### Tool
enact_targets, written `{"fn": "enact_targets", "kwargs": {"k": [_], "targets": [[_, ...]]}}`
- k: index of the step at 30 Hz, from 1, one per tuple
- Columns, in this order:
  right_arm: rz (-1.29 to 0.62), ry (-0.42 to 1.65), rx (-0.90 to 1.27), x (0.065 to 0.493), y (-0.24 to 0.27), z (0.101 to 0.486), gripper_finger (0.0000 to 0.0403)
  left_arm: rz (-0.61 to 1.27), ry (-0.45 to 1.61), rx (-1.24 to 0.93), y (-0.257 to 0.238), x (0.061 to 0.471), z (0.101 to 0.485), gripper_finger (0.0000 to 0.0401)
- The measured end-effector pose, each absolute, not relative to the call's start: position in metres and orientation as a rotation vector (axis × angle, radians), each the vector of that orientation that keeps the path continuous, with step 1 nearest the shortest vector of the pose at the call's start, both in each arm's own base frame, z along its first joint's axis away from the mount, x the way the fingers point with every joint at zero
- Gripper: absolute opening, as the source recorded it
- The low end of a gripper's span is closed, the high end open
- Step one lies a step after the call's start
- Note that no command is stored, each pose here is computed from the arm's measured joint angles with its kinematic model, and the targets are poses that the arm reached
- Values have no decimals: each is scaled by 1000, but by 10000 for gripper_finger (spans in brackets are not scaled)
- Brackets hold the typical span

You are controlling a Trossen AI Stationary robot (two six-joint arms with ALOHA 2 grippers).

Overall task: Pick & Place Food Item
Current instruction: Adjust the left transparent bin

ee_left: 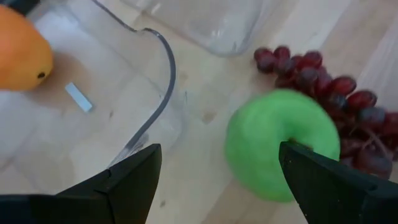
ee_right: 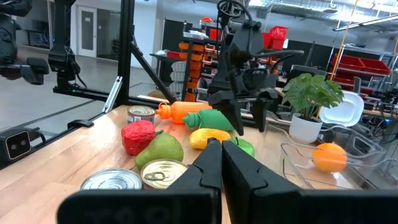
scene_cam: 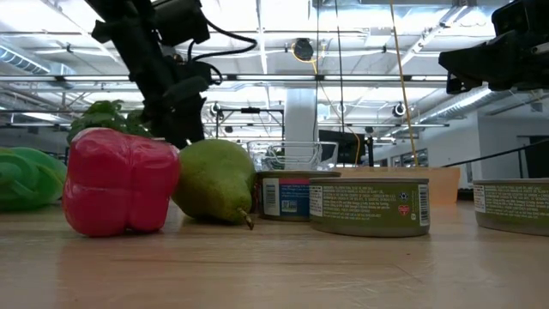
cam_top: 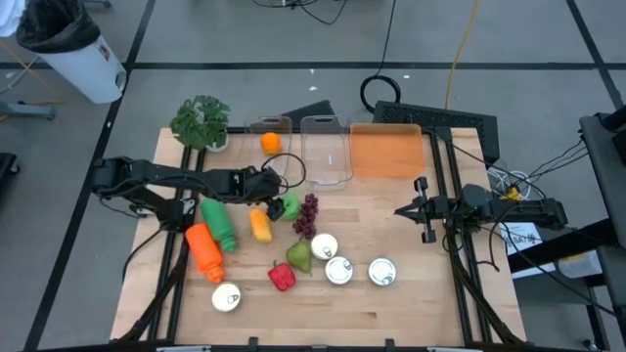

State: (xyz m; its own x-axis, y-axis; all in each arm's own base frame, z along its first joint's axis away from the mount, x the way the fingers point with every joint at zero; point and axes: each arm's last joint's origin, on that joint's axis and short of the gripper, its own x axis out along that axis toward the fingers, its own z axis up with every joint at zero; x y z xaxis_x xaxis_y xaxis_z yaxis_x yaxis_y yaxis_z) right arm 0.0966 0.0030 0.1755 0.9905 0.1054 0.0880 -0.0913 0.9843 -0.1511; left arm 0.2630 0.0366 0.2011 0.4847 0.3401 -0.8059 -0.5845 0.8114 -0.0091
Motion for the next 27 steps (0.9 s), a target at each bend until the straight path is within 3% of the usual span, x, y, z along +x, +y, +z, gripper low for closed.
{"fn": "enact_targets", "kwargs": {"k": [7, 27], "targets": [[99, -96, -147, 97, 3, 176, 0, 538, 821, -265, 39, 270, 206, 337], [99, -96, -147, 97, 3, 175, 0, 523, 859, -327, 37, 268, 204, 337]]}}
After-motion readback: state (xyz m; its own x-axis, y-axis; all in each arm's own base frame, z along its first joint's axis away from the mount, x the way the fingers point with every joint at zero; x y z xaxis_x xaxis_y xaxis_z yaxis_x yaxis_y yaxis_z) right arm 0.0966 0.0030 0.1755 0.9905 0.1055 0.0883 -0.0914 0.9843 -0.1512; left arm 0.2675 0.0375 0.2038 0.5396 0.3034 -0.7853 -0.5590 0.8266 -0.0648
